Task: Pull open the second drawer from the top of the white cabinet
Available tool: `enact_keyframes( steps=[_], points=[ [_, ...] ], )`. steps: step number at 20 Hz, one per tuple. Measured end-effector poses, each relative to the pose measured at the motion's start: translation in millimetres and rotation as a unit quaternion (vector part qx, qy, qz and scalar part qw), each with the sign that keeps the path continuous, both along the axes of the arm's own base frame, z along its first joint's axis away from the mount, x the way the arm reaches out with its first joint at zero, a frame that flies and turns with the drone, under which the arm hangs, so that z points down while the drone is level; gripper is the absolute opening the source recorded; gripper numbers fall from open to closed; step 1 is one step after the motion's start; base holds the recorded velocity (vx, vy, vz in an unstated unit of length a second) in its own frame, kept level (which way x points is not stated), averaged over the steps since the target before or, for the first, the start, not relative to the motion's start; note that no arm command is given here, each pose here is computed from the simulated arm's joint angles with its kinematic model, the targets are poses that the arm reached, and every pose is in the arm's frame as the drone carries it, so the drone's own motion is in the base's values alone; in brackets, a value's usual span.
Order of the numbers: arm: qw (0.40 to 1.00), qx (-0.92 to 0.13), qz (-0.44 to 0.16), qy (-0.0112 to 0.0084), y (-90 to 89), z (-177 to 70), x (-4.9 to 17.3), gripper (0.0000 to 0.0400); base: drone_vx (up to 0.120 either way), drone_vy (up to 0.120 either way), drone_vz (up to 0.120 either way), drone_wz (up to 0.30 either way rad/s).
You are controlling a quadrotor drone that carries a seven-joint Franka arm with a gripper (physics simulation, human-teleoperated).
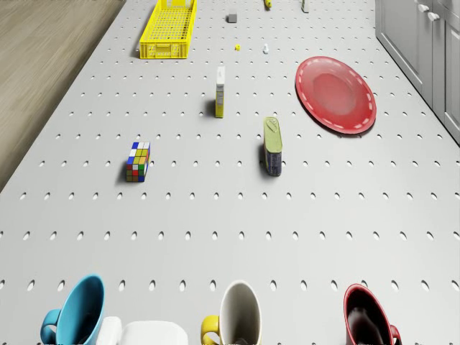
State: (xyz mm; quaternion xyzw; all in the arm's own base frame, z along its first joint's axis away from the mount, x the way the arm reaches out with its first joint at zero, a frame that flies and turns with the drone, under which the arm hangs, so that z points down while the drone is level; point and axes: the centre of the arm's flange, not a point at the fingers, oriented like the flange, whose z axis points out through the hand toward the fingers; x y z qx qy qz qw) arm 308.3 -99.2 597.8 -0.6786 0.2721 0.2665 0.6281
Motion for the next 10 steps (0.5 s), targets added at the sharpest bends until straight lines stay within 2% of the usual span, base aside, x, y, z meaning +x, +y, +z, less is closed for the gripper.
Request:
enact_keyframes(
  steps=[1,10],
  points=[
    [1.000,0.006,0.000,0.0001,-0.1,-1.0,0.0,0.0301,0.120,-0.120,0.080,0.000],
    [1.000,0.028,0.001,0.0005,-0.3,-5.4,0.2,0.0300,0.120,-0.120,0.000,0.000]
  ],
)
